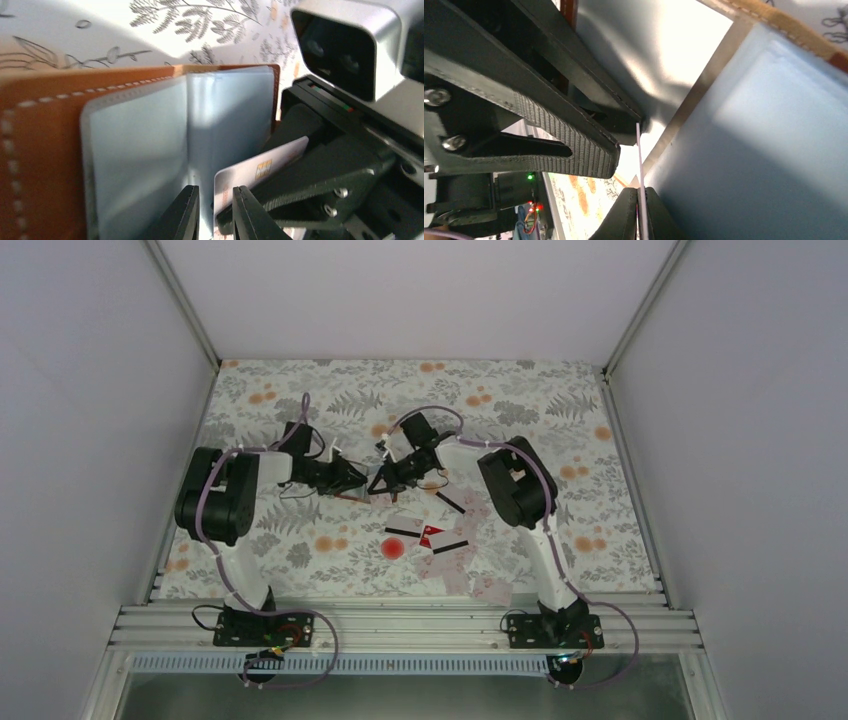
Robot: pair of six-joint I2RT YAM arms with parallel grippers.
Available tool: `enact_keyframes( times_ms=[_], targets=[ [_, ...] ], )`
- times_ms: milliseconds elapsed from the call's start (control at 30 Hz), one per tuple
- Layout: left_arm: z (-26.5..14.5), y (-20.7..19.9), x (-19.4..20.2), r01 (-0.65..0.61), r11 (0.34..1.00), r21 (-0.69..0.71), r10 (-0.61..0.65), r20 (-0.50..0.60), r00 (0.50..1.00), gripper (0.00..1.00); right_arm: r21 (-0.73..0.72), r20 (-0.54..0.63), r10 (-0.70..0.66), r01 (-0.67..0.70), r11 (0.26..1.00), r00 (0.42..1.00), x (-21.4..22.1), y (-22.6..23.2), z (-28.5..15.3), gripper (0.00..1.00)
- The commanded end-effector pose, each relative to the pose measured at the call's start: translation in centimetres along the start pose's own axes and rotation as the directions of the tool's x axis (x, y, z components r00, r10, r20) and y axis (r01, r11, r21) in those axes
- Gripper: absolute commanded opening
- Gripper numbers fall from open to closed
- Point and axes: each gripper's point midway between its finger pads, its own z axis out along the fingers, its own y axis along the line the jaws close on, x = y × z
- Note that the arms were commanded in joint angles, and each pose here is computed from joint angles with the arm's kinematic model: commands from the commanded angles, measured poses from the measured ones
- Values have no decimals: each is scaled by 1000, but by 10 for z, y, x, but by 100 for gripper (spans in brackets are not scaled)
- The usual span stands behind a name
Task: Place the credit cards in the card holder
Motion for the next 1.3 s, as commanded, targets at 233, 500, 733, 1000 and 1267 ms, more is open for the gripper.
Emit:
enact_keyframes(
  times_ms=[233,500,733,1000,1267],
  targets=[
    [1,-14,3,-76,961,266,85,-24,996,19,-236,-22,-81,74,969,996,-6,33,-20,4],
    [-7,-29,-6,-119,945,304,122,9,992,19,-207,-46,-32,22,978,998,-7,14,-10,4],
    [-18,-17,-11,-97,951,293,85,54,995,18,-205,-24,-2,-3,979,1000,-3,4,-24,4],
    [-19,-24,-13,-120,938,326,109,53,993,19,-248,-41,9,-18,969,999,-2,-2,-24,4],
    [-7,-31,-9,-135,930,341,137,17,990,19,-275,-48,-12,-1,962,999,-11,5,-19,4]
  ],
)
